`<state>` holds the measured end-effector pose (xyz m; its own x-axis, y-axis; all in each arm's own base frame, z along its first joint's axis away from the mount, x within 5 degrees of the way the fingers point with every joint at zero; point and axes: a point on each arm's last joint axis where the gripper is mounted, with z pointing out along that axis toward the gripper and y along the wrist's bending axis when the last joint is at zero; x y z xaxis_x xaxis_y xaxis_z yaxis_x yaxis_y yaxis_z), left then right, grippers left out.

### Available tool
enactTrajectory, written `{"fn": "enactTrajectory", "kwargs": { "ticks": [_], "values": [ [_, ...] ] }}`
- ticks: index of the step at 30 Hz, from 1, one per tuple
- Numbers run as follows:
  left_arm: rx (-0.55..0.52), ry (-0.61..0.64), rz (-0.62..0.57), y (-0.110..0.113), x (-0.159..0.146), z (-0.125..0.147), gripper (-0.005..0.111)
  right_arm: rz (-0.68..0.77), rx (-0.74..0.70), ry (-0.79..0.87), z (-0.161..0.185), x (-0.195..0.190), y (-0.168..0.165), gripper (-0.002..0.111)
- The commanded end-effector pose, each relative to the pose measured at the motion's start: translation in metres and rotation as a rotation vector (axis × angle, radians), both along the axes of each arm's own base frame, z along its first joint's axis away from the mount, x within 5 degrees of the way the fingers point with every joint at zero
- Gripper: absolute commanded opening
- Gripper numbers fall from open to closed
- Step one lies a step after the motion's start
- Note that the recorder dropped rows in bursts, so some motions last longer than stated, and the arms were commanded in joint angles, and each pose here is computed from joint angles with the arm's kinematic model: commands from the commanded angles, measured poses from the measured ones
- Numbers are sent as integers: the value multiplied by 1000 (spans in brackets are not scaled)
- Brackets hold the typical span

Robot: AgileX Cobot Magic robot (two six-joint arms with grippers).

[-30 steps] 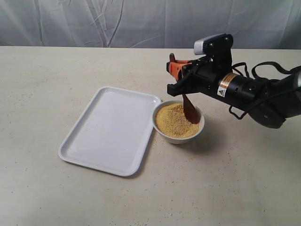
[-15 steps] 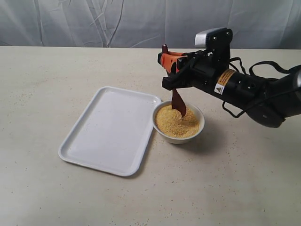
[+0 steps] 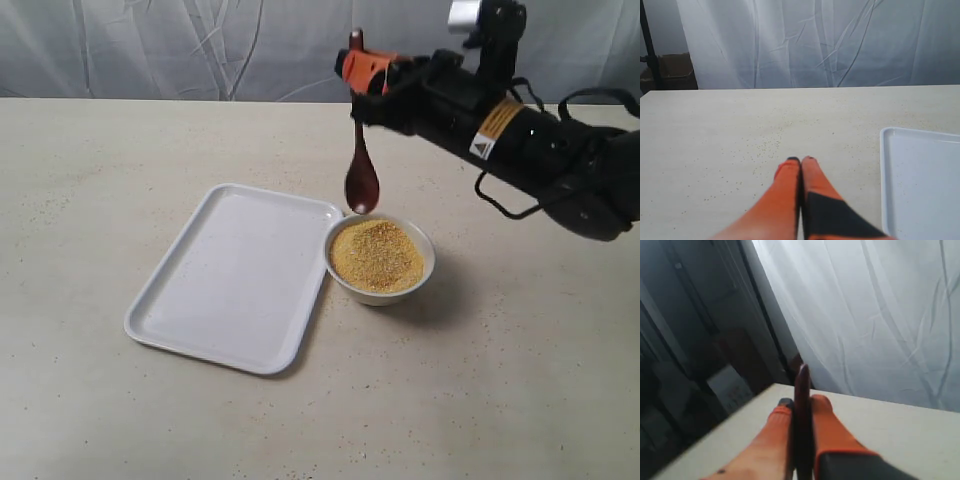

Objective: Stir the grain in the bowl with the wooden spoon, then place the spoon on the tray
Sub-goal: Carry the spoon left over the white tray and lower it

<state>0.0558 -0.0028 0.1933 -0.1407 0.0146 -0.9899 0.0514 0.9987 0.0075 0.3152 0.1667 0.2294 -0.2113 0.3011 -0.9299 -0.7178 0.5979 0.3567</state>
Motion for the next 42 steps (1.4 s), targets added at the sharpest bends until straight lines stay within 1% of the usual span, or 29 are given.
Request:
{"fn": "enactTrajectory", "kwargs": {
  "ticks": [1,4,6,8,11,15,18,21,26,30,33,38,42],
  "values": [
    [0,-13,-1,0,0,0,0,9,147,315,29,11,21,-1],
    [0,-13,-1,0,0,0,0,-30,52,474,40,19,52,-1],
    [0,-13,-1,0,0,0,0,-10,14,508,44,22,76,-1],
    [0,-13,-1,0,0,0,0,42,14,543,39,25,99,-1],
    [0,-13,-1,0,0,0,0,80,21,653,17,34,128,-1],
    [0,-13,-1,0,0,0,0,99,-18,762,-33,51,148,-1],
    [0,-13,-1,0,0,0,0,107,-70,778,-62,60,156,-1],
    [0,-13,-1,0,0,0,0,130,-83,792,-79,64,162,-1],
    [0,-13,-1,0,0,0,0,149,-162,768,-99,68,166,-1],
    [0,-13,-1,0,0,0,0,143,-173,812,-115,67,166,-1],
    [0,-13,-1,0,0,0,0,147,-195,810,-120,67,165,-1],
    [0,-13,-1,0,0,0,0,167,-189,812,-119,66,167,-1],
    [0,-13,-1,0,0,0,0,173,-237,792,-123,65,166,-1]
  ]
}}
